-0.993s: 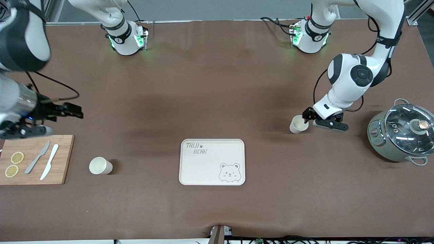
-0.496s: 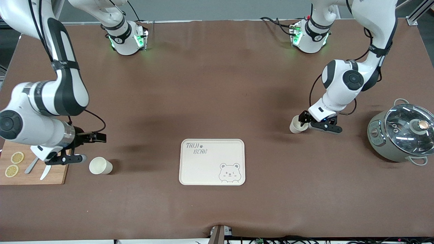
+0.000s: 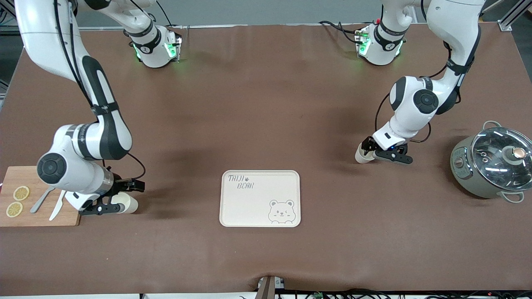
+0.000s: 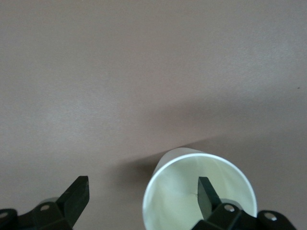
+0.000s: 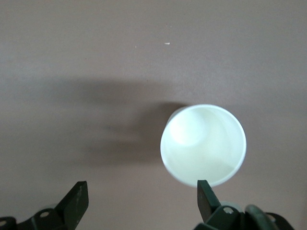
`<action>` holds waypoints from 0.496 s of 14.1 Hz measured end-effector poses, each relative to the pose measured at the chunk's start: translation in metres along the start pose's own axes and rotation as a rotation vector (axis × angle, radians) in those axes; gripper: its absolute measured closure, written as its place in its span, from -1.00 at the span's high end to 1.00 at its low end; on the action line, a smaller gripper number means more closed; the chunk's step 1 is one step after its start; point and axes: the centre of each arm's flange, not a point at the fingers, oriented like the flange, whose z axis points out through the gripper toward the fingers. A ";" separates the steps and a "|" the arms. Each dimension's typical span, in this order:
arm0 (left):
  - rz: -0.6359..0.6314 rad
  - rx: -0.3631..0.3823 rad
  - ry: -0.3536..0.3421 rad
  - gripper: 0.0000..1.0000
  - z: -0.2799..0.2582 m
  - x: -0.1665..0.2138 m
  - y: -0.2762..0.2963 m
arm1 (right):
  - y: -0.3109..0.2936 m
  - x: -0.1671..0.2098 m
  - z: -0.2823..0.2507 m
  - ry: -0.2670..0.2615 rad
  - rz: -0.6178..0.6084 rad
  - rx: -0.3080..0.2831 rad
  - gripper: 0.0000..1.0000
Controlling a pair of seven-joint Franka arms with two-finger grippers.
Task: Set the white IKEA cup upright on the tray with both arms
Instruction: 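Close the left gripper on its cup while the right gripper grasps its cup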
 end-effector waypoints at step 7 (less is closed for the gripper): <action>-0.007 -0.005 0.014 -0.60 0.003 -0.004 0.015 | 0.004 0.008 0.037 0.053 -0.026 -0.013 0.60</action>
